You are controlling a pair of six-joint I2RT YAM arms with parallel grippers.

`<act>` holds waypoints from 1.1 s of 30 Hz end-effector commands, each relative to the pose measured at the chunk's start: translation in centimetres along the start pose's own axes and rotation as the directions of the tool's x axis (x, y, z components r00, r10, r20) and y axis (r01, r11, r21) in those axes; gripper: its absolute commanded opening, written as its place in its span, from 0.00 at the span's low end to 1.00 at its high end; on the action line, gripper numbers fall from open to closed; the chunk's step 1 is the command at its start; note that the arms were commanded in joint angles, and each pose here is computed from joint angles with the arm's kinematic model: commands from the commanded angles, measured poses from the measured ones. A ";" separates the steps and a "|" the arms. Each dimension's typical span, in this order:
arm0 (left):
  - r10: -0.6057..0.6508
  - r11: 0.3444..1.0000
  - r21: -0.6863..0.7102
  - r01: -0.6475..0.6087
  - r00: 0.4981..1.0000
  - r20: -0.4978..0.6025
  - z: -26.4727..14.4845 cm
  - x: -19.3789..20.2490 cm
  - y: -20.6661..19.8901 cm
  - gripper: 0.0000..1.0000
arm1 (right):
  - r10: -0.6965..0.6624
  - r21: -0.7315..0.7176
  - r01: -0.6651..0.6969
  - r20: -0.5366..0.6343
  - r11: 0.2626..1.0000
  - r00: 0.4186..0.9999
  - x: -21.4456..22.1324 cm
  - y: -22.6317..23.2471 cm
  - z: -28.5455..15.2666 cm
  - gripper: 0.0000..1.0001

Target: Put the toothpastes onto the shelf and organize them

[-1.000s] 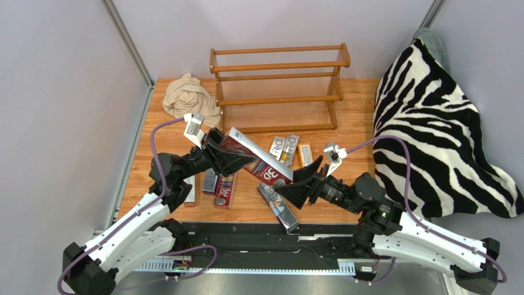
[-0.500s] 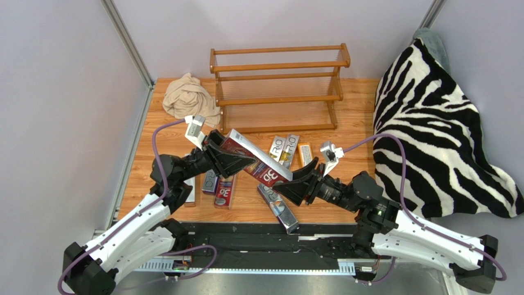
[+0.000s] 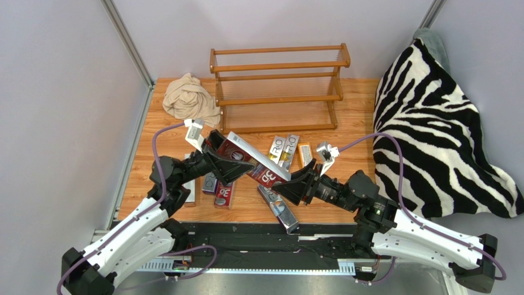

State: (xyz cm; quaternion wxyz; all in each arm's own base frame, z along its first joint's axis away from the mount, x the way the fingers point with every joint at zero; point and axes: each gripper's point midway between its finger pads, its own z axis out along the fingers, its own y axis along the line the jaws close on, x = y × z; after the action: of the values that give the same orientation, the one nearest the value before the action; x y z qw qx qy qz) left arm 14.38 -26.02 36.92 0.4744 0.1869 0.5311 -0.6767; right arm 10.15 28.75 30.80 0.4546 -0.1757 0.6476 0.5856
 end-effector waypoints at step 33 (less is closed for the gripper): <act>0.128 0.186 -0.982 0.042 0.990 0.066 -22.0 -3.4 7.2 0.99 | 0.270 0.115 -0.298 0.211 0.947 0.939 -13.3 -6.3 7.8 0.00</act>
State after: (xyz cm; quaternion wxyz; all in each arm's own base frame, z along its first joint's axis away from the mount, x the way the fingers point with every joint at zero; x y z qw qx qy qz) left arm 16.00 -3.57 28.01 0.5427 -0.2044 0.7975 -0.1666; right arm 22.10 30.89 29.25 0.3999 -0.0066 0.7537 0.5215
